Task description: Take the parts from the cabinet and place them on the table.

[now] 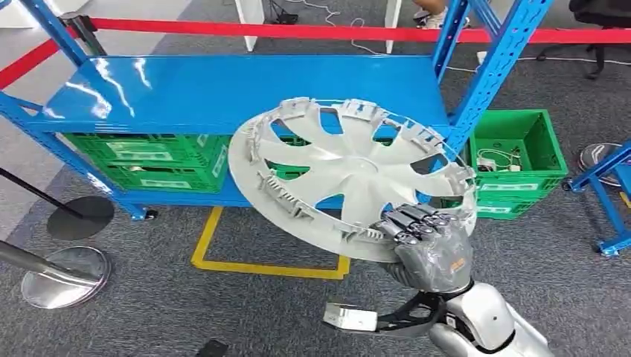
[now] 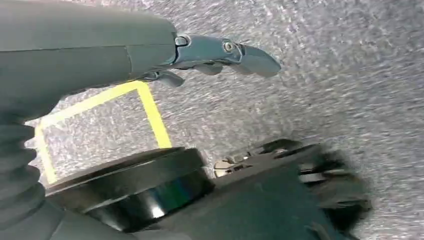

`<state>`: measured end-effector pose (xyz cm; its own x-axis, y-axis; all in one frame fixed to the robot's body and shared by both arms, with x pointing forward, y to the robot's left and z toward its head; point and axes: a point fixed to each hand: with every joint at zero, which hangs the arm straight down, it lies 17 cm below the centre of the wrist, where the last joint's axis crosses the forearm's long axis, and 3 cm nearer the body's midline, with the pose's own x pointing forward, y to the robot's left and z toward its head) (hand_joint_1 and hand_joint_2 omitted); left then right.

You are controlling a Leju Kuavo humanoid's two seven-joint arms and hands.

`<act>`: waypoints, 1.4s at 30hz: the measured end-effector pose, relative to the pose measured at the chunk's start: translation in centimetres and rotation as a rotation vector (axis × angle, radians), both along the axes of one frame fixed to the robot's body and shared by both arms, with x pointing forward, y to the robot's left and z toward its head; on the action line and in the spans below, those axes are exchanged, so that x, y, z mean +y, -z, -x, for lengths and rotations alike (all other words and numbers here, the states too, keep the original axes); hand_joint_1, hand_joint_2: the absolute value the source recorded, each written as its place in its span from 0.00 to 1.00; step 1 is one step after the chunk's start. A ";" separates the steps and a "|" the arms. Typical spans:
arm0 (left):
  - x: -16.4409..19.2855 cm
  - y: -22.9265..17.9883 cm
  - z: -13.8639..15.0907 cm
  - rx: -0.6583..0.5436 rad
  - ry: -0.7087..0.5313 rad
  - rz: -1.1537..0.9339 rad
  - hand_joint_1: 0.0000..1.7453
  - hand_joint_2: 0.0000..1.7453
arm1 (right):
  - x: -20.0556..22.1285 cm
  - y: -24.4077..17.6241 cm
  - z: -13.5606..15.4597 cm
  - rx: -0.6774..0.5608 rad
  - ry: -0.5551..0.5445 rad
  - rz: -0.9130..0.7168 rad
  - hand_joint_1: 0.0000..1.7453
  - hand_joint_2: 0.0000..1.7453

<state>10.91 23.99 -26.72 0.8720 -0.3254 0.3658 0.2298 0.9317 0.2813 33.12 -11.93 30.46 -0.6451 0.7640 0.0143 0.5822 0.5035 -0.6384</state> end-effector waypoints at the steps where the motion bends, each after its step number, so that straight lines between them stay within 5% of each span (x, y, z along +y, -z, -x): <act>1: -0.1 0.0 -0.1 -0.002 0.000 0.001 0.00 1.00 | 0.0 -0.1 0.0 -0.003 0.002 0.000 1.00 1.00; 42: 0.4 0.1 0.4 0.008 -0.024 0.003 0.00 1.00 | -0.5 -1.0 -0.8 -0.051 0.064 0.027 1.00 1.00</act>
<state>10.53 24.36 -26.83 0.8825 -0.3033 0.3595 0.2096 0.9378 0.2768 33.91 -12.40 31.48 -0.5947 0.8031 -0.0384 0.6443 0.4475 -0.6202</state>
